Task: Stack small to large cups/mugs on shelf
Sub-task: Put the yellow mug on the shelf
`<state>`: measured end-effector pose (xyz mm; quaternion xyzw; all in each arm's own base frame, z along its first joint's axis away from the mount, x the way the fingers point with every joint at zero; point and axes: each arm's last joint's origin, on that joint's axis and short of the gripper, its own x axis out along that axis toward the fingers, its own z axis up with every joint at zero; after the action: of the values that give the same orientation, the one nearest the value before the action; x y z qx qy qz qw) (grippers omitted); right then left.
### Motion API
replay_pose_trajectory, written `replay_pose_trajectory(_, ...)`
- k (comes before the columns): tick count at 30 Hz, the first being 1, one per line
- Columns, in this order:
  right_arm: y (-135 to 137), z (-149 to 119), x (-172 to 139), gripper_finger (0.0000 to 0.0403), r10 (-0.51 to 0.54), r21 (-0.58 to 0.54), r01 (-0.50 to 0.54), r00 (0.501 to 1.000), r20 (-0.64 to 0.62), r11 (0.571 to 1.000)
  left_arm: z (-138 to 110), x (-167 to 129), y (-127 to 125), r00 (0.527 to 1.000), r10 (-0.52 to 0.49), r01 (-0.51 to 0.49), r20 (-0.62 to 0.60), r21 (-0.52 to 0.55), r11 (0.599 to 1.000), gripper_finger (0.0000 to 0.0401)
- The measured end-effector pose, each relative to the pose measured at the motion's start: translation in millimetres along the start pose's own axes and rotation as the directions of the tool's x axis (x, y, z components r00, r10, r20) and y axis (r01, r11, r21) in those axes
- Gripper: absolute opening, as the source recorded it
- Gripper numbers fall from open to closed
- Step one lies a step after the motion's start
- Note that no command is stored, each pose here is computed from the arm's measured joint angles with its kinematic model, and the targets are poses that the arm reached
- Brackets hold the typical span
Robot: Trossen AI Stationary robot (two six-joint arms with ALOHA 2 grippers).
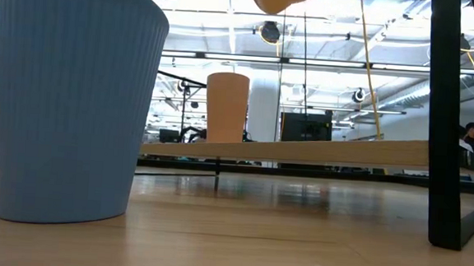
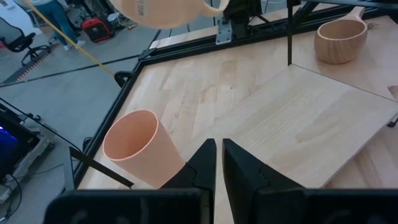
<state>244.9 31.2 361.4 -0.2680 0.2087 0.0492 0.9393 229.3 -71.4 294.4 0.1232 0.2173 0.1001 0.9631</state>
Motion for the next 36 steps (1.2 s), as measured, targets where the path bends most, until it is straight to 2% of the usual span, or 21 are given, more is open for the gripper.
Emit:
replay_pose_trajectory(4,-3,7,9,0.0001,0.065,-0.086,-0.072,0.994,-0.087,0.994,0,0,0,1.000,0.000,0.000,0.000,0.001,1.000,0.0031)
replay_pose_trajectory(13,-10,10,35,0.0001,0.149,-0.110,-0.188,0.944,-0.296,0.976,0,0,0,1.000,-0.001,0.001,0.000,0.003,1.000,0.0031)
replay_pose_trajectory(19,-8,11,49,0.0001,0.201,-0.174,-0.284,0.901,-0.384,0.943,0,0,0,1.000,-0.002,0.002,-0.001,0.007,1.000,0.0031)
replay_pose_trajectory(22,-4,7,54,0.0001,0.260,-0.190,-0.359,0.877,-0.403,0.914,0,0,0,1.000,-0.002,0.002,-0.001,0.007,1.000,0.0031)
replay_pose_trajectory(27,-1,-4,65,0.0001,0.346,-0.147,-0.451,0.823,-0.450,0.880,0,0,0,1.000,-0.002,0.002,-0.001,0.016,1.000,0.0031)
replay_pose_trajectory(36,5,-23,93,0.0001,0.431,-0.066,-0.539,0.736,-0.521,0.840,0,0,0,1.000,-0.002,0.002,0.000,0.015,1.000,0.0031)
